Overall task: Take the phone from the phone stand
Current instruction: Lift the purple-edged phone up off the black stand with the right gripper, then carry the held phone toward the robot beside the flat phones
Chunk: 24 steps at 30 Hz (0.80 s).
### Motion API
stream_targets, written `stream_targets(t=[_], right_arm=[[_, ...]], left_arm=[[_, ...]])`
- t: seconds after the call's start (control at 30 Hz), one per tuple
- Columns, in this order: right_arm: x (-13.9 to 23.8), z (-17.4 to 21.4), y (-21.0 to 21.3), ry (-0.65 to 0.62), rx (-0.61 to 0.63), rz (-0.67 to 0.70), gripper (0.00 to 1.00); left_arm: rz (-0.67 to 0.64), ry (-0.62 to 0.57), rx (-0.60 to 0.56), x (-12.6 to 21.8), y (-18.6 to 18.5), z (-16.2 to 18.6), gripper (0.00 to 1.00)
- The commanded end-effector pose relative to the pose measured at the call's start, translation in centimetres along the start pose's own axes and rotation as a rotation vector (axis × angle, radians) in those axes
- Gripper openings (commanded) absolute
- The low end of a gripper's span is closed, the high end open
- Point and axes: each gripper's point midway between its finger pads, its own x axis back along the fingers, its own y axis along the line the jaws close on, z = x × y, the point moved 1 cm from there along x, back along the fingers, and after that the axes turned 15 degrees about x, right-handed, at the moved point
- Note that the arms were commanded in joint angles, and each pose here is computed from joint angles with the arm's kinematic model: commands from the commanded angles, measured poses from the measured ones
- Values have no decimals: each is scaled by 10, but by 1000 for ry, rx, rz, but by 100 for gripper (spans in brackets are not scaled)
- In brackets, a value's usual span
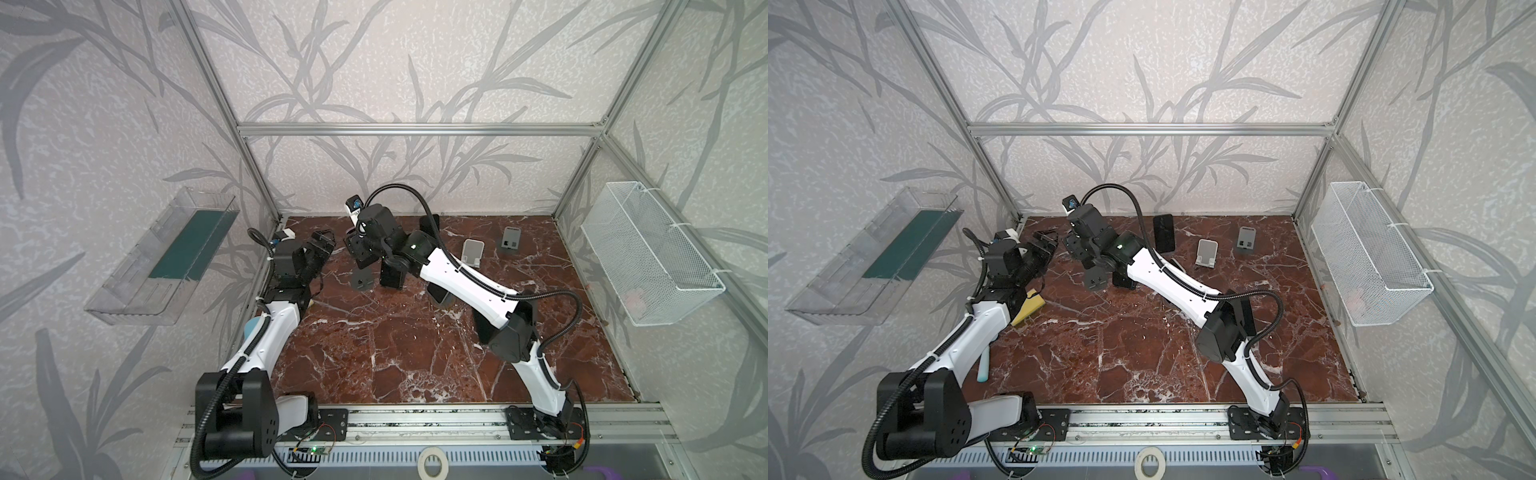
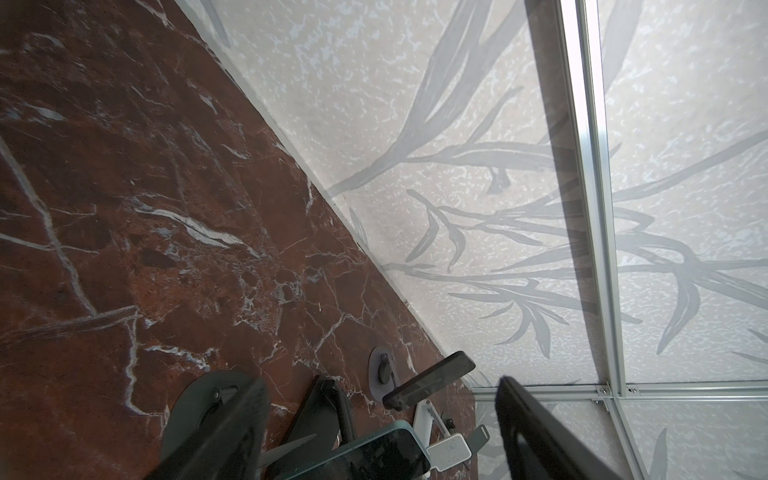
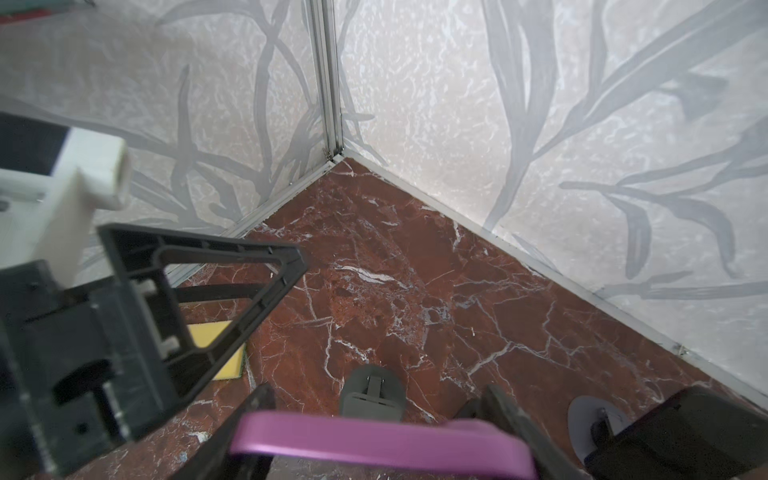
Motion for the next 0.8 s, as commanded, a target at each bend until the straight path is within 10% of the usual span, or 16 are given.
stream_targets(t=[0.0, 0.77], right_arm=[[43, -48, -22, -139, -3, 61, 71], [166, 9, -129, -96, -18, 320, 71]], left_arm=[[70, 15, -10, 0, -22, 0, 86], [217, 240, -169, 24, -74, 103, 86]])
